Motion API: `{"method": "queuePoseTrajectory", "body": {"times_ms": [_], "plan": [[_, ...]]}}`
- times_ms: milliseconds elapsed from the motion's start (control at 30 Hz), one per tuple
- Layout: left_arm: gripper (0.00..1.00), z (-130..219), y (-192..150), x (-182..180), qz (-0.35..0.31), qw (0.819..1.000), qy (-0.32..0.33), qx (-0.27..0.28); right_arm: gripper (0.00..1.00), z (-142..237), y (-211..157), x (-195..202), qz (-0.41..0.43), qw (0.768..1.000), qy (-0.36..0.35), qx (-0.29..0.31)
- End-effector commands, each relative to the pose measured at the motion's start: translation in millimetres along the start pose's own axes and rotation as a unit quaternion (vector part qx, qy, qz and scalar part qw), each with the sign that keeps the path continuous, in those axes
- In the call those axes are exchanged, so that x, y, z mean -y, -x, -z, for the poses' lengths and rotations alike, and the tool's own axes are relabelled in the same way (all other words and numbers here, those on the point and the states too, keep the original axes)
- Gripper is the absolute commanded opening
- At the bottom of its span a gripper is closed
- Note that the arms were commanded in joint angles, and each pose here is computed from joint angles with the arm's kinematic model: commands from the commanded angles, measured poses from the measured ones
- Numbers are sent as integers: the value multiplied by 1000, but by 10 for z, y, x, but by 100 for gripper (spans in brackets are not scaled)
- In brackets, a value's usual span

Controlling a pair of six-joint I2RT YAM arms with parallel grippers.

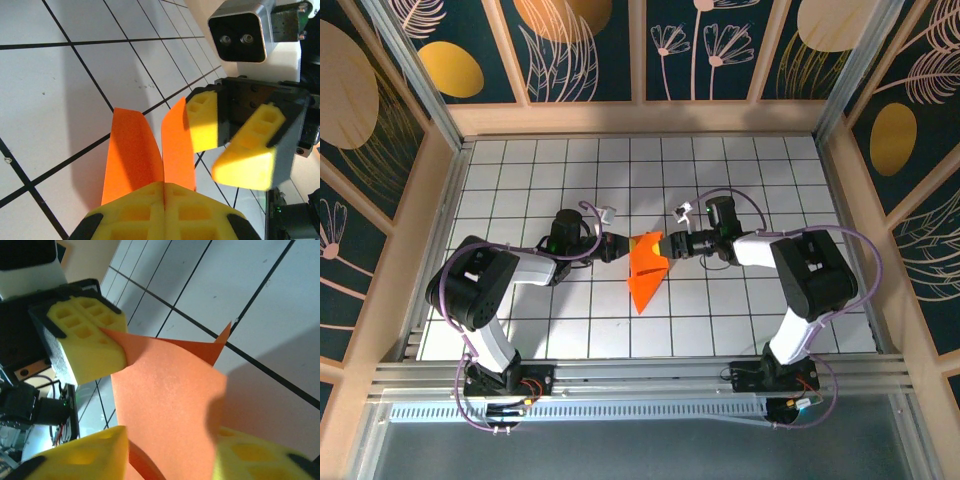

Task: Fold a paper plane with a square sheet of paper (fold left side to right side)
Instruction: Place the paper at the center of the table, then fold the wing for the fifth time at the center of the table.

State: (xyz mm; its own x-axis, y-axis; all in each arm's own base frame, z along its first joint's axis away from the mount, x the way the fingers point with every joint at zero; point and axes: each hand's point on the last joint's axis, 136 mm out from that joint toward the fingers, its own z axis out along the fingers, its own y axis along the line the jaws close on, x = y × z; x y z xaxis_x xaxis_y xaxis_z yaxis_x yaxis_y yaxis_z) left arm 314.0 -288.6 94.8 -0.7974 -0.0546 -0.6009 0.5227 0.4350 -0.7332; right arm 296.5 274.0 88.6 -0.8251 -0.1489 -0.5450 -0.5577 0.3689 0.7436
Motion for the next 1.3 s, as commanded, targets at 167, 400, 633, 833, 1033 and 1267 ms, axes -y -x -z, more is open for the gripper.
{"method": "queuePoseTrajectory", "body": {"times_ms": [167, 400, 633, 833, 1033, 1267], "plan": [[24, 57, 1, -29, -13, 1000, 12, 12, 8, 52, 188, 68, -8, 999, -42, 16], [48, 423, 280, -49, -54, 988, 128, 72, 0, 75, 215, 298, -99, 989, -110, 8], [47, 585, 103, 203, -123, 967, 218, 39, 0, 48, 226, 358, -193, 974, -119, 6], [47, 417, -267, 398, -163, 949, 267, -23, 0, 18, 323, 320, -217, 968, -122, 9], [49, 98, -504, 494, -201, 923, 322, -68, 0, -10, 342, 335, -226, 965, -132, 7], [52, -144, -662, 313, -220, 882, 404, -99, 0, -37, 320, 366, -230, 963, -139, 3]]}}
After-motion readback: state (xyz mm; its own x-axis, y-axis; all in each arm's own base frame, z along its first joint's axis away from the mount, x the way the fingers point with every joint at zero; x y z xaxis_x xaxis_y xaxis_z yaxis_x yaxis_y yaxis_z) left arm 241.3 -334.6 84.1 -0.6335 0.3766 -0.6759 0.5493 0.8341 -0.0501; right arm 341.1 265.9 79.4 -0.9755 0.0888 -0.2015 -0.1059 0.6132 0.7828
